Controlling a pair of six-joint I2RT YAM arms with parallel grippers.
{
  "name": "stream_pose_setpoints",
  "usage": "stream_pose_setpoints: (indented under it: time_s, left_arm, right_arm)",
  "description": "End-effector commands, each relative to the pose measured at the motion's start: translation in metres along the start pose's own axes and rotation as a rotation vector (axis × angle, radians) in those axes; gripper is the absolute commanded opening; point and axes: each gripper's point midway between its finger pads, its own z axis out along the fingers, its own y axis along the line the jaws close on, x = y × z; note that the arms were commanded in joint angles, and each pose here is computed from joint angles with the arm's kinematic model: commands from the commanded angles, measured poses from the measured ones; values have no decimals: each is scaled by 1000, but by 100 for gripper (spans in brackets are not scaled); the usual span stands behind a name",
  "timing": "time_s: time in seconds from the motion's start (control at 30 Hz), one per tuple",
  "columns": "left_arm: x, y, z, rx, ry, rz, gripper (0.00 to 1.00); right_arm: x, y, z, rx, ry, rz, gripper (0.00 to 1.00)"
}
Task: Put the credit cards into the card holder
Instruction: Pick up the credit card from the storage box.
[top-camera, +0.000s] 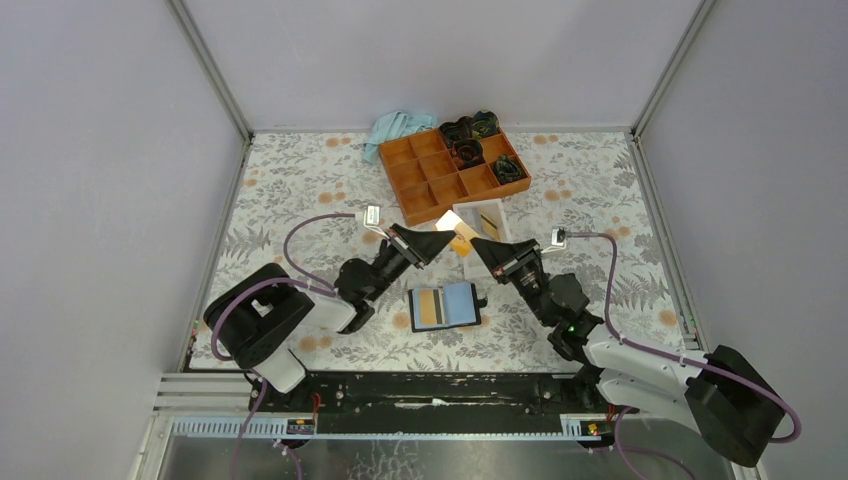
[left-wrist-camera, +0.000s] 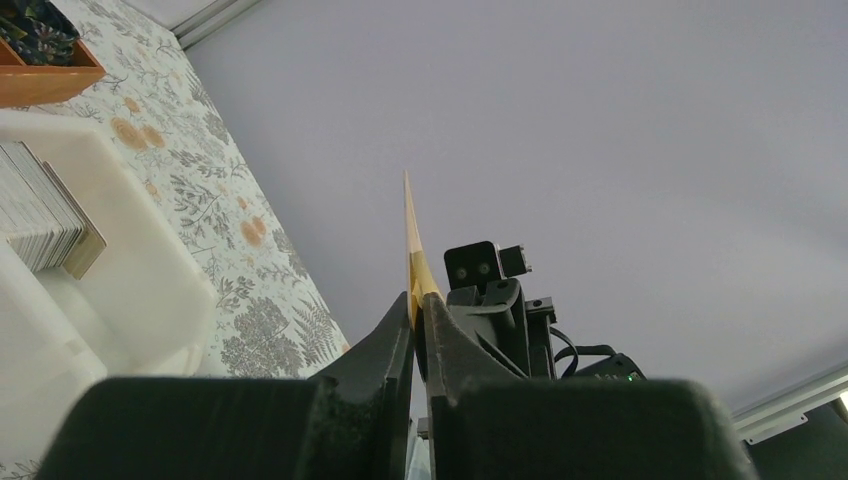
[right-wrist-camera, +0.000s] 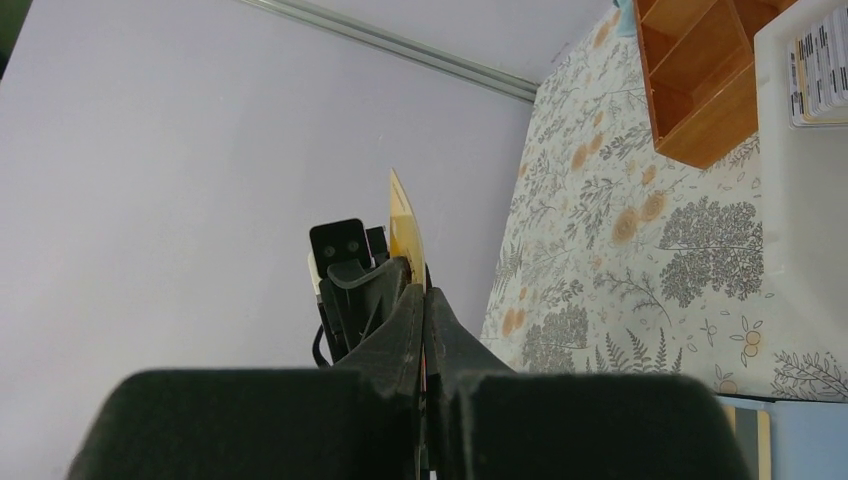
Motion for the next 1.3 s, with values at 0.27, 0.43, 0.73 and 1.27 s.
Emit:
stream_pose_setpoints:
  time_s: [0.27, 0.43, 0.73, 1.27]
  left_arm:
    - [-35, -11, -2, 39, -109, 25, 9]
    - [-35, -3, -12, 15, -79, 37, 0]
    - [-31, 24, -38, -164, 23, 221, 0]
    - [26, 81, -98, -508, 407, 215, 0]
  right_arm:
    - [28, 12, -7, -34, 82, -52, 1]
    - [34, 3, -10, -4, 109, -84, 12]
    - [26, -4, -22, 63, 130, -254, 36]
    - [53, -101, -32, 493, 410, -591, 0]
